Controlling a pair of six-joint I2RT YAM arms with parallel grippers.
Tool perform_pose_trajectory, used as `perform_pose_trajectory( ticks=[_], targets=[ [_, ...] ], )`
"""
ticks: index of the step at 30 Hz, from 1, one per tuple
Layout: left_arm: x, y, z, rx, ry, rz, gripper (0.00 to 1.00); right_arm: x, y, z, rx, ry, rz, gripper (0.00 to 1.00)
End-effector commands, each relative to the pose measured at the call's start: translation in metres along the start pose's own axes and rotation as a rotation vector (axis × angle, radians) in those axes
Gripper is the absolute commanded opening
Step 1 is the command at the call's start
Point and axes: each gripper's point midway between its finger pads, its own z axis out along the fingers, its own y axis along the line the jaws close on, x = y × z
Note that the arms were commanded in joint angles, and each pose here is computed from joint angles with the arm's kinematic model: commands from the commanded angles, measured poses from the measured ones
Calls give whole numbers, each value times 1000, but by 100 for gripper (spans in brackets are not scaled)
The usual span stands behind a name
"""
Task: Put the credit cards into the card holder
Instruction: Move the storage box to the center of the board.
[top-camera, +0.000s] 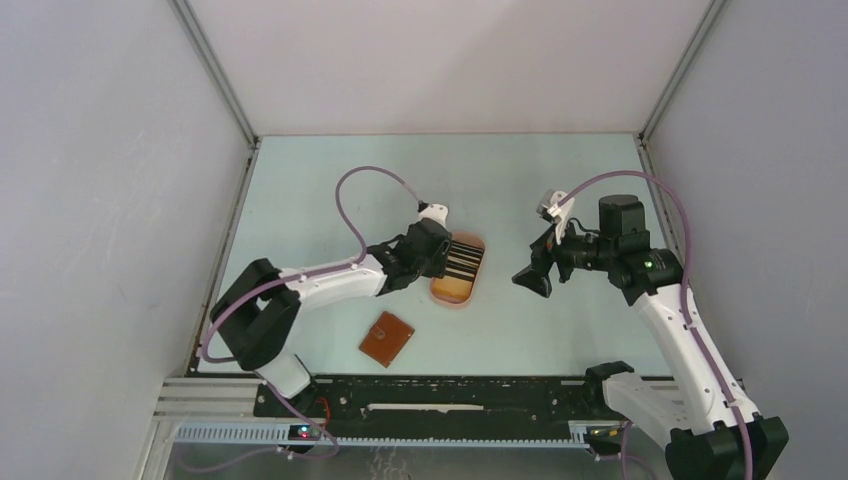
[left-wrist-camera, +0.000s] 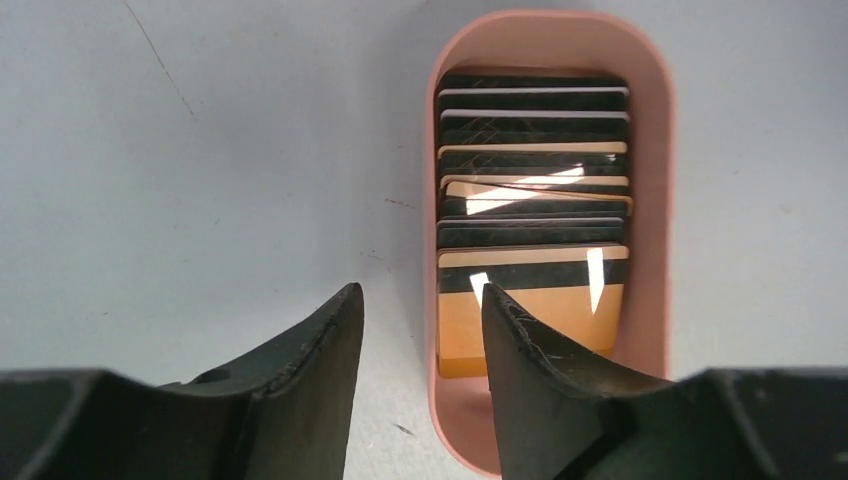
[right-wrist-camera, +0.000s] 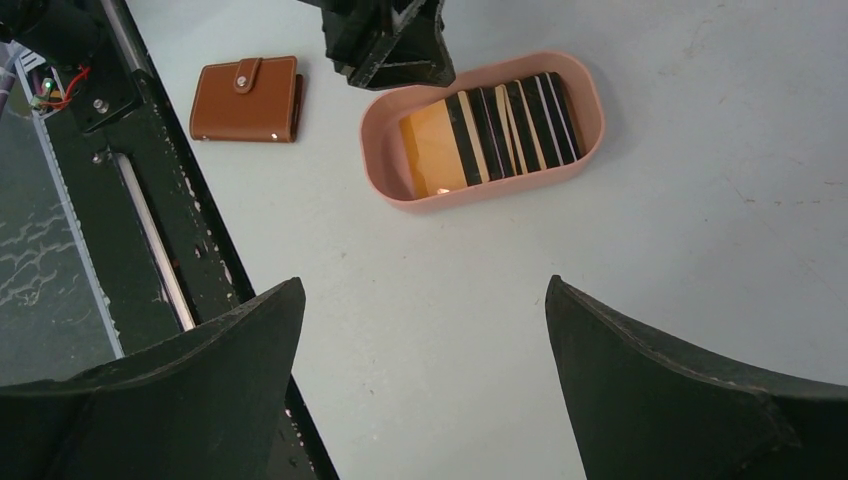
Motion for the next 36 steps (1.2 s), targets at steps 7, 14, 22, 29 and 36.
perform_pose_trajectory(
  ticks=[7, 14, 22, 29, 36],
  targets=[
    [-5, -6, 17, 1, 35, 17, 41, -4, 1, 1, 12, -11, -18, 100],
    [0, -7, 24, -2, 51, 23, 16, -2, 0, 1, 15, -8, -13, 100],
    [-15, -23, 24, 83, 8, 69, 0, -3, -1, 0, 23, -10, -11, 100],
    [-48, -63, 28, 247, -49, 134, 0, -6, -8, -6, 63, -28, 1, 100],
    [-74, -119, 49, 395, -53, 157, 0, -10, -20, -16, 141, -53, 23, 100]
  ],
)
